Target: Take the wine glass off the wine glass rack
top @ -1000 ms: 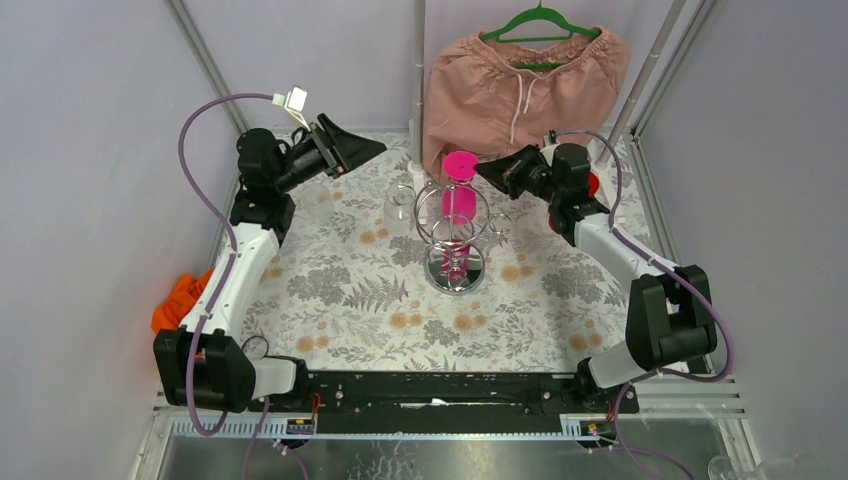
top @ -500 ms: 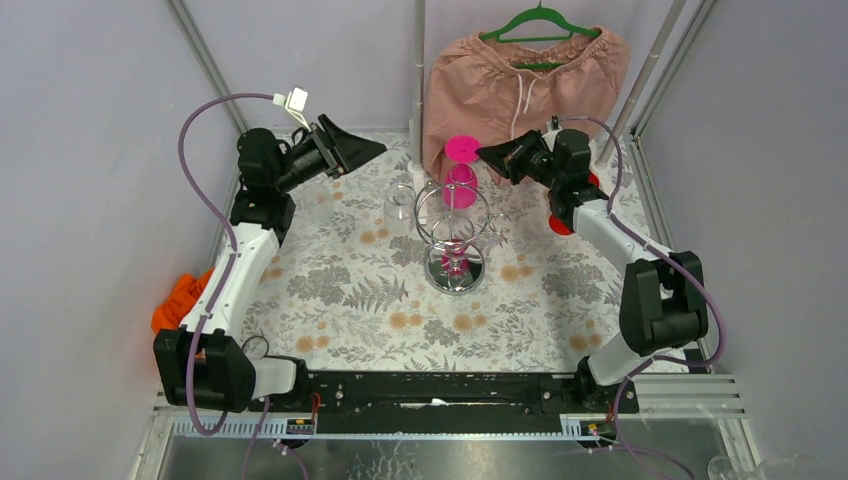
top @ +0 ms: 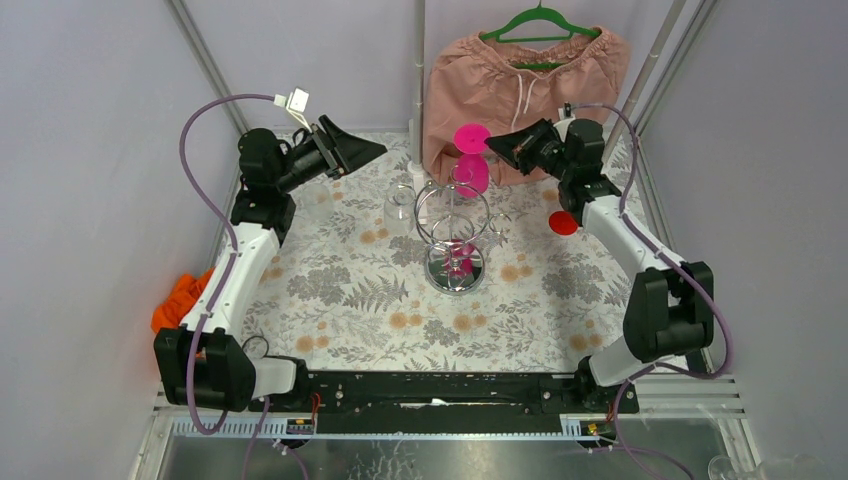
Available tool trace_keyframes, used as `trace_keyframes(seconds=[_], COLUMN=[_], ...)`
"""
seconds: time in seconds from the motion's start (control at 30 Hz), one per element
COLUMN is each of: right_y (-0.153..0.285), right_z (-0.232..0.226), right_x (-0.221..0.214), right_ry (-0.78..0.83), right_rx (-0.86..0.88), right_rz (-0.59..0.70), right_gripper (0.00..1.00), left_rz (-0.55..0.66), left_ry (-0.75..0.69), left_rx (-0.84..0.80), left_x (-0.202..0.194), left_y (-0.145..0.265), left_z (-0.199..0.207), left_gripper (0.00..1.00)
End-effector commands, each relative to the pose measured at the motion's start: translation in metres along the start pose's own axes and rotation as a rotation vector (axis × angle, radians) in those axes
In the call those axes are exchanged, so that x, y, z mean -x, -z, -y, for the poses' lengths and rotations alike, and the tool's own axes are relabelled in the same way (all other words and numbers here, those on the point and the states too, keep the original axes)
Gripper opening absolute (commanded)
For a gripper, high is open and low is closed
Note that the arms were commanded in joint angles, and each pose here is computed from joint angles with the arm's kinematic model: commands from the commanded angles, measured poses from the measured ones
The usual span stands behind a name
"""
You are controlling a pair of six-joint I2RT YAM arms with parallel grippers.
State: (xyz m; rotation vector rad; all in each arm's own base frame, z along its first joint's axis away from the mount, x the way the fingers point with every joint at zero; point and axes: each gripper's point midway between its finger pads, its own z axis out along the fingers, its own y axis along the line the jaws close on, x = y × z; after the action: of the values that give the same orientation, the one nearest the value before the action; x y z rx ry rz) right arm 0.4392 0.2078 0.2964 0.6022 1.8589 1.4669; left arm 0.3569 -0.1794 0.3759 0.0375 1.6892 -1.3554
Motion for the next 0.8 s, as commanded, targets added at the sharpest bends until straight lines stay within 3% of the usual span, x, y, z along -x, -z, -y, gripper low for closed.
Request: trace_keyframes(seconds=[0.0,0.33,0.6,0.77], right_y=[0.027,0.076,0.123,0.147], right_z=[-0.058,-0.11,-0.171,-0.214], right_x=[0.019,0.031,0.01,-0.011], right_ry=[0.167,0.369,0.434,0.419], right_rx=[0.08,0.074,0.239,0.429], right_rz=[0.089,0.213,0.222,0.176], right_gripper=[0.0,0.0,0.0,0.0], left_rz=[-0.013,-0.005,0.015,0.032], left_ry=[-0.002,0.001,0.018,-0.009], left_rx=[0.01,0.036,-0.002,-0.02], left_x=[-0.005,-0.004,0.005,0.017], left_y=[-0.001,-0.004,-0.012,-0.019], left_z=[-0.009,-0.019,-0.018,-0.017], left_gripper=[0.73,0.73,0.72,0.72])
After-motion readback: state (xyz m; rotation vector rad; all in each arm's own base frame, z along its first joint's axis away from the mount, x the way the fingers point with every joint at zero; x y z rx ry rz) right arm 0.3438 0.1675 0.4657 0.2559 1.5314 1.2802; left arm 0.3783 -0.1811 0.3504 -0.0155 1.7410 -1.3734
